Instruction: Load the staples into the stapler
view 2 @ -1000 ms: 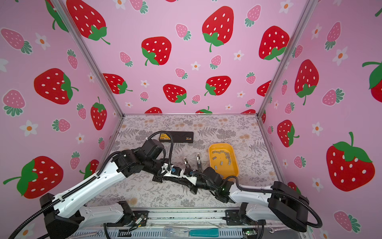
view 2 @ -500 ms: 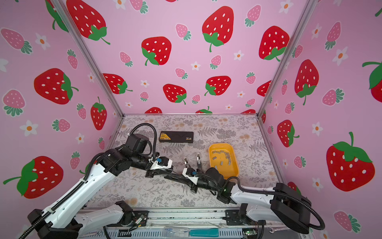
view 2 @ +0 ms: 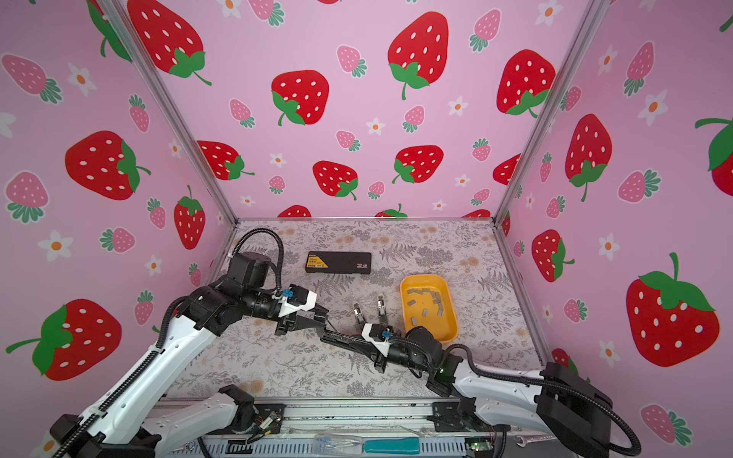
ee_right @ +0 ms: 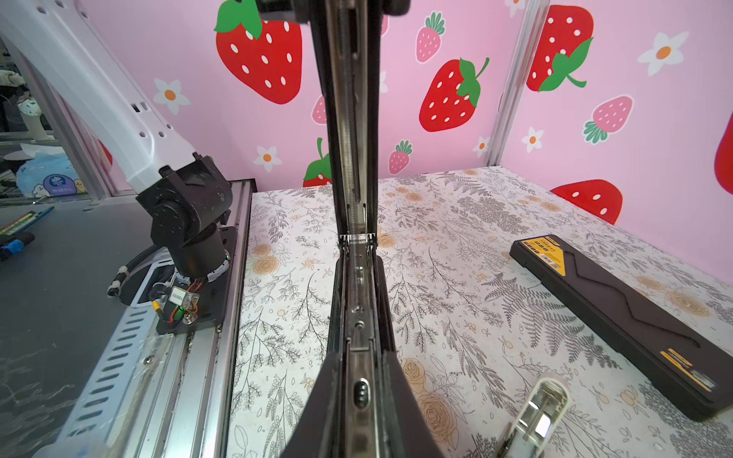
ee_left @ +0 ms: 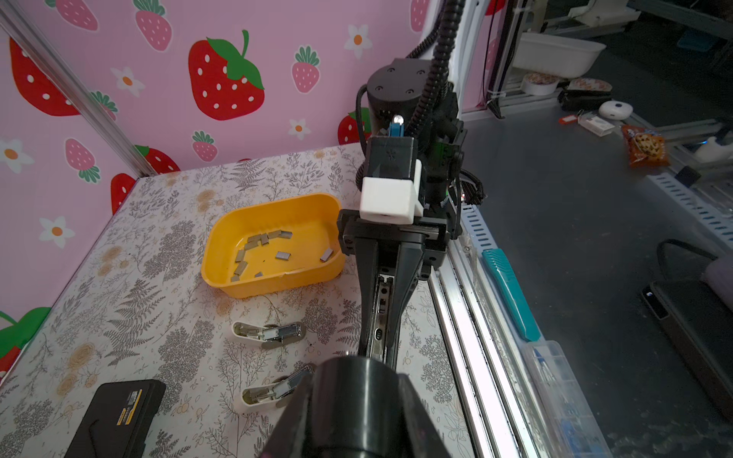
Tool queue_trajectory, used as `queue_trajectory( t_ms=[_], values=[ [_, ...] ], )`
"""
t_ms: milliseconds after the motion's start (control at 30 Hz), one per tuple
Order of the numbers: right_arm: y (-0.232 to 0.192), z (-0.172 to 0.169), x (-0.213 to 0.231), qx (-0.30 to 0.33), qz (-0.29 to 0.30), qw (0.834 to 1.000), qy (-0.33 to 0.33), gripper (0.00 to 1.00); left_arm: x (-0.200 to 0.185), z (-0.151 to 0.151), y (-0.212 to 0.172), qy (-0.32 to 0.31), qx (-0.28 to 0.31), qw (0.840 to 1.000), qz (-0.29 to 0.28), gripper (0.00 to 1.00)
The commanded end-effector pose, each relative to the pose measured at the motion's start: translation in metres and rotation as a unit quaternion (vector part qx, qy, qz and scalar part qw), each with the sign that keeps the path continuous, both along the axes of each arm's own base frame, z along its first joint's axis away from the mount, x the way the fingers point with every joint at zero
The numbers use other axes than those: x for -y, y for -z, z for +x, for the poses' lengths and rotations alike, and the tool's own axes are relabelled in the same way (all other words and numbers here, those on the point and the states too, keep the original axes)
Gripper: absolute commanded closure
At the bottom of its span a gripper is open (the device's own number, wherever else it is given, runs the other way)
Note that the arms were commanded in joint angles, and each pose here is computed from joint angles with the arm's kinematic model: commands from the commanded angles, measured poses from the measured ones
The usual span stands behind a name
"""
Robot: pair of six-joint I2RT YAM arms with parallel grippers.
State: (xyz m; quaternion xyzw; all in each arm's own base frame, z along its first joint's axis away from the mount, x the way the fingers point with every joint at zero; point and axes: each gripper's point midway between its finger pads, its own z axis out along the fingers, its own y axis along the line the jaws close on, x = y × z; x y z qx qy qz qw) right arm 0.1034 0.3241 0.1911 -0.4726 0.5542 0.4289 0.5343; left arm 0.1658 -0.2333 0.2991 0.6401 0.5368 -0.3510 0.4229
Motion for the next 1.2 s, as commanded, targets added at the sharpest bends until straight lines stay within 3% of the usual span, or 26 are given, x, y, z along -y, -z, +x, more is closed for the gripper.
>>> queue_trajectory(
  t_ms=[0, 367, 733, 867, 1000, 1167],
  values=[
    [-0.021, 0.001, 0.011, -0.012, 0.052, 0.998, 0.019, 1.0, -0.006, 0.036, -0.033, -0.041, 0.103, 0.993, -0.041, 1.0],
    [-0.049, -0.014, 0.028, -0.01, 0.109, 0.994, -0.004, 1.0, -0.025, 0.061, -0.04, -0.087, 0.107, 0.987, -0.077, 1.0],
    [-0.064, -0.013, 0.044, -0.014, 0.145, 0.989, 0.014, 1.0, -0.047, 0.096, -0.027, -0.17, 0.128, 0.975, -0.067, 0.96],
    [-0.067, -0.012, 0.049, -0.014, 0.153, 0.988, 0.023, 1.0, -0.052, 0.104, -0.024, -0.185, 0.126, 0.973, -0.062, 0.71],
    [-0.068, -0.007, 0.051, -0.016, 0.154, 0.987, 0.038, 1.0, -0.054, 0.107, -0.023, -0.194, 0.129, 0.97, -0.062, 0.36],
    [-0.065, 0.002, 0.051, -0.022, 0.148, 0.987, 0.063, 1.0, -0.059, 0.113, -0.024, -0.219, 0.142, 0.963, -0.067, 0.19]
  ],
)
